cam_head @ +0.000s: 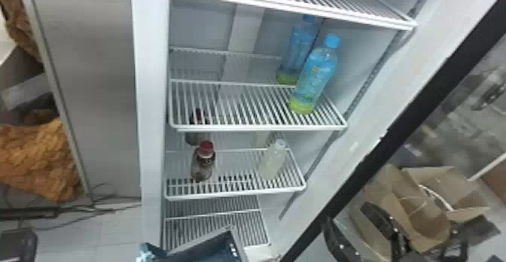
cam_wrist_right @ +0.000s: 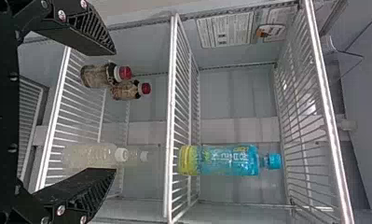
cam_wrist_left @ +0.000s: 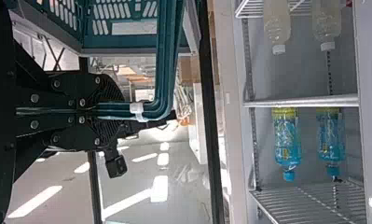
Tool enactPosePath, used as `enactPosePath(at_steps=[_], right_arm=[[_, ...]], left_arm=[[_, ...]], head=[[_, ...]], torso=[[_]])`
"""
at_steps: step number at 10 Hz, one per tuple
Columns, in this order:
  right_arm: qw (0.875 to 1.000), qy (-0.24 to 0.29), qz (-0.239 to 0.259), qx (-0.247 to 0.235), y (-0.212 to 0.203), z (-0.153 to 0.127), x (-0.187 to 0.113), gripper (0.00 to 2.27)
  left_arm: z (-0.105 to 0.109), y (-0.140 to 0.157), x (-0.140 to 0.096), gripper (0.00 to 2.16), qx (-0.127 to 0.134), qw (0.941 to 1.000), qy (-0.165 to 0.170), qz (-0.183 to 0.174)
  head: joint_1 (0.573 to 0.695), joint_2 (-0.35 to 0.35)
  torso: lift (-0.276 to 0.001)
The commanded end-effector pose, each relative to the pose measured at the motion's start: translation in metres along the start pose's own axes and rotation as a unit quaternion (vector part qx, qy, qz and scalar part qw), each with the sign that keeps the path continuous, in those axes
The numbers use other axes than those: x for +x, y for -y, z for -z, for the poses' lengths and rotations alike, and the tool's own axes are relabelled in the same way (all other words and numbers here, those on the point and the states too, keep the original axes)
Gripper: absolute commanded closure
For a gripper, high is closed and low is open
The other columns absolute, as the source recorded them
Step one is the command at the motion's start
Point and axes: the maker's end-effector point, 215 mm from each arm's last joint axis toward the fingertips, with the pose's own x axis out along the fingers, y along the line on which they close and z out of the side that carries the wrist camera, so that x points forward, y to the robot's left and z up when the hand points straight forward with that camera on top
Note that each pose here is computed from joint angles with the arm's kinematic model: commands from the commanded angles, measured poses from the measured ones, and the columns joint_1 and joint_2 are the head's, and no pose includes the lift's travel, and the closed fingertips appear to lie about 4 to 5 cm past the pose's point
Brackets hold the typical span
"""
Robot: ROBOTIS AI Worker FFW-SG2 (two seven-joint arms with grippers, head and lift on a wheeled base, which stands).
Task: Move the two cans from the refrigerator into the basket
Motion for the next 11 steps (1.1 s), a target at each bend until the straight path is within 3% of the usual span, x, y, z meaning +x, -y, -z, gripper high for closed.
enactPosePath(at_steps=[1,11], right_arm=[[1.000,-0.003,0.005,0.000,0.0022,0.0042,-0.0043,0.16],[1.000,-0.004,0.014,0.003,0.0099,0.0104,-0.0017,0.16]], left_arm=[[0.0015,0.0002,-0.0006,1.20,-0.002,1.0000,-0.002,0.001],[-0.0008,-0.0008,0.0017,1.20,0.004,1.0000,-0.005,-0.004]], head=[[0.695,-0.350],[0.695,-0.350]], torso=[[-0.035],[-0.035]])
